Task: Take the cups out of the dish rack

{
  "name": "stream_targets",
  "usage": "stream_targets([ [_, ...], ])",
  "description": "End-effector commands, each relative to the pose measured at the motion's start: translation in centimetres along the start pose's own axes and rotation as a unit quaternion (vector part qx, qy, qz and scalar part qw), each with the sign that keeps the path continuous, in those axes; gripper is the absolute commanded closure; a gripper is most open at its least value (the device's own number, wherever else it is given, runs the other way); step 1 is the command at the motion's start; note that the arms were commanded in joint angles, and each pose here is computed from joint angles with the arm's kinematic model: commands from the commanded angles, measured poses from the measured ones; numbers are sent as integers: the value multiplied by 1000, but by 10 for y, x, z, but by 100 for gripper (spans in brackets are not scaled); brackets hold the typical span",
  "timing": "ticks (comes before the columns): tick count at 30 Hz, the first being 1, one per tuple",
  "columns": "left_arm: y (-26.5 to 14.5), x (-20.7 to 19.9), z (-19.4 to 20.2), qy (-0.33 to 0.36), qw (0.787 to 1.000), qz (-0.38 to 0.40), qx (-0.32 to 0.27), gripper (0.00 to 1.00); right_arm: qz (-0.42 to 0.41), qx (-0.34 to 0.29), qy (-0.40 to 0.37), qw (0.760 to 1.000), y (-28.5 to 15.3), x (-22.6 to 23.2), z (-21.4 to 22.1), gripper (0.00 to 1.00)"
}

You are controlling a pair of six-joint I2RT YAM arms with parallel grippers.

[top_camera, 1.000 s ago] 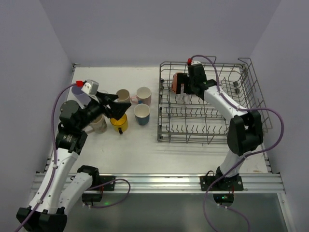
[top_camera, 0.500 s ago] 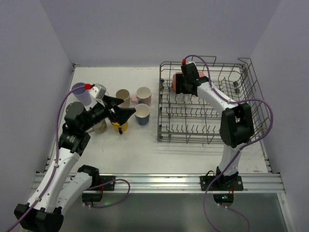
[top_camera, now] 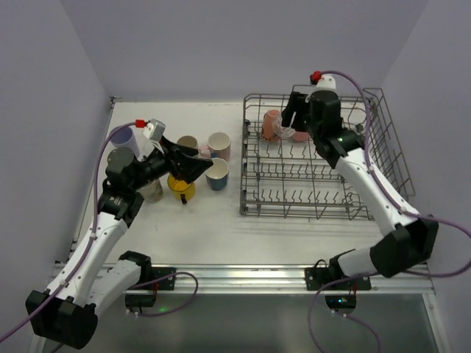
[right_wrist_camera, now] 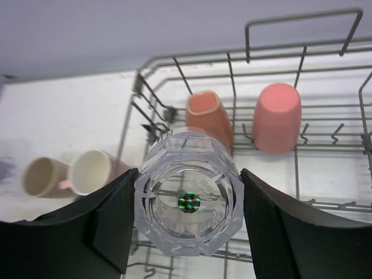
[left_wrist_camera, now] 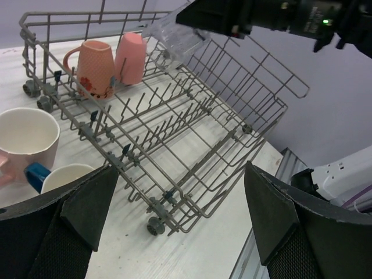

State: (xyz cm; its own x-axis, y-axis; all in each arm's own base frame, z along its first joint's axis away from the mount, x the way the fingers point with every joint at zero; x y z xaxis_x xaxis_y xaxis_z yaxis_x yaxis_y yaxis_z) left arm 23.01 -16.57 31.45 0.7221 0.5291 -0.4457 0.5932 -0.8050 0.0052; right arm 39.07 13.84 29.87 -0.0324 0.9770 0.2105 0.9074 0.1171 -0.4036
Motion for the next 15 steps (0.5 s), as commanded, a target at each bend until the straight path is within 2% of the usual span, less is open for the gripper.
stream_targets([
  [1,7,-20,-15,-27,998,58,-26,5,-86,-94,76,989,-48,18,-38,80],
  [3,14,-22,-16,-51,995,79,-32,10,-148,-75,119,979,-62,29,-20,80],
  [4,16,-25,-15,-58,994,90,-33,11,-189,-109,139,966,-82,35,-33,81],
  [6,24,-29,-14,-88,989,112,-36,13,-281,-72,187,939,-98,54,-15,81],
  [7,27,-31,-15,-94,987,124,-37,14,-326,-91,198,920,-113,63,-24,81],
  [9,35,-39,-13,-113,982,148,-31,14,-403,-50,234,883,-128,78,-9,81],
  [10,38,-41,-12,-117,981,153,-29,14,-439,-66,238,864,-138,84,-16,81],
  [11,41,-43,-14,-121,979,160,-32,14,-462,-49,263,846,-144,88,-15,81],
  [14,51,-52,-11,-129,976,172,-26,15,-523,-18,271,808,-156,99,-5,80],
  [15,53,-54,-11,-130,976,175,-24,16,-527,-6,274,805,-153,101,0,80],
])
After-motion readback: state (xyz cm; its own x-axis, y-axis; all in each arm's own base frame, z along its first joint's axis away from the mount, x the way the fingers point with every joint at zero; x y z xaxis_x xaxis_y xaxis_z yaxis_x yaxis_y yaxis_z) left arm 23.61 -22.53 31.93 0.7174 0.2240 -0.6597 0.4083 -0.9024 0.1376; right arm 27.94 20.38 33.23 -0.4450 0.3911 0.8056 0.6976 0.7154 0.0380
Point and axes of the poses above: each gripper's point midway between its finger pads, its own y axis out along the fingers, its own x axis along the line the jaws close on, z = x × y, the point moved 4 cm from there along -y, back along the fingers, and after that the axes turned 1 degree about y, right-handed, at the moved point
